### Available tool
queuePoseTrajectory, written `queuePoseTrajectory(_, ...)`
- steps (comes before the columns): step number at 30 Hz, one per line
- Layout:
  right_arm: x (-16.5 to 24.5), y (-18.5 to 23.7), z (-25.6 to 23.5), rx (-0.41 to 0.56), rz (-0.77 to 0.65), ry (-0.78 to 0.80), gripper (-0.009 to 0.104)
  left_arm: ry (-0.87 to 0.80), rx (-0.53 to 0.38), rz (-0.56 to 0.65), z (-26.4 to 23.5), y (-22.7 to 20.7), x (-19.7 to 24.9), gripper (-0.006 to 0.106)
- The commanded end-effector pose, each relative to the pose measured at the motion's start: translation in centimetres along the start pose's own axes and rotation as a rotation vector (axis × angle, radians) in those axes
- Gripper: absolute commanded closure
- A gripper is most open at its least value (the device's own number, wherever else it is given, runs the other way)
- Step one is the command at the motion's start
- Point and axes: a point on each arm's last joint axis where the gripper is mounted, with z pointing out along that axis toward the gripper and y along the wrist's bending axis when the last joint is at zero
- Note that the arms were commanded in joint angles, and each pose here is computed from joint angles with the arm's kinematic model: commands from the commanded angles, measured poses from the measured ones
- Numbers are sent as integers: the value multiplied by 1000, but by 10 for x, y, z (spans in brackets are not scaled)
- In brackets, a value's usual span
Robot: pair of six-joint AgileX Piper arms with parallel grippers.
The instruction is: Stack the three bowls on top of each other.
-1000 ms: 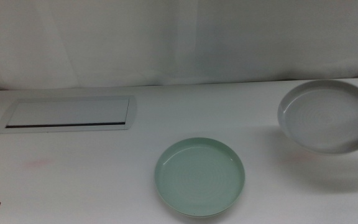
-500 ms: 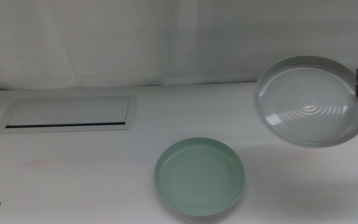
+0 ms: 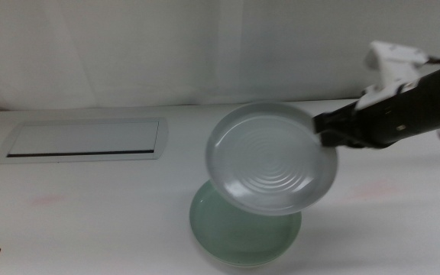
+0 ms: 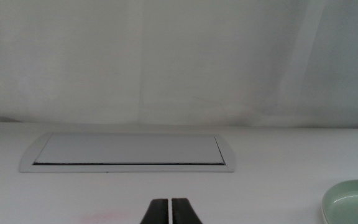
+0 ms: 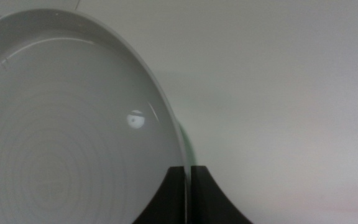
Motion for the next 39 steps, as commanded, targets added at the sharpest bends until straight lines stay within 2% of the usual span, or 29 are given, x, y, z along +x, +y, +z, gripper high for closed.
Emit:
queuePoseTrajectory(1, 2, 6, 18, -3, 7, 10, 98, 38, -4, -14, 2, 1, 14, 103)
queuePoseTrajectory(18, 31, 17, 100, 1, 20, 176, 98, 38, -4, -14, 2, 1, 14, 103)
queuePoseTrajectory(31, 38, 7, 111, 75, 3, 223, 98, 38, -4, -14, 2, 1, 14, 103)
queuePoseTrajectory(37, 38, 7, 111, 76, -1, 224, 97, 38, -4, -14, 2, 1, 14, 103)
queuePoseTrajectory(38, 38, 7, 111, 75, -13, 224, 79, 38, -4, -14, 2, 1, 14, 103)
queuePoseTrajectory(39, 38, 7, 111, 74, -23, 225, 68, 38, -4, -14, 2, 1, 14, 103)
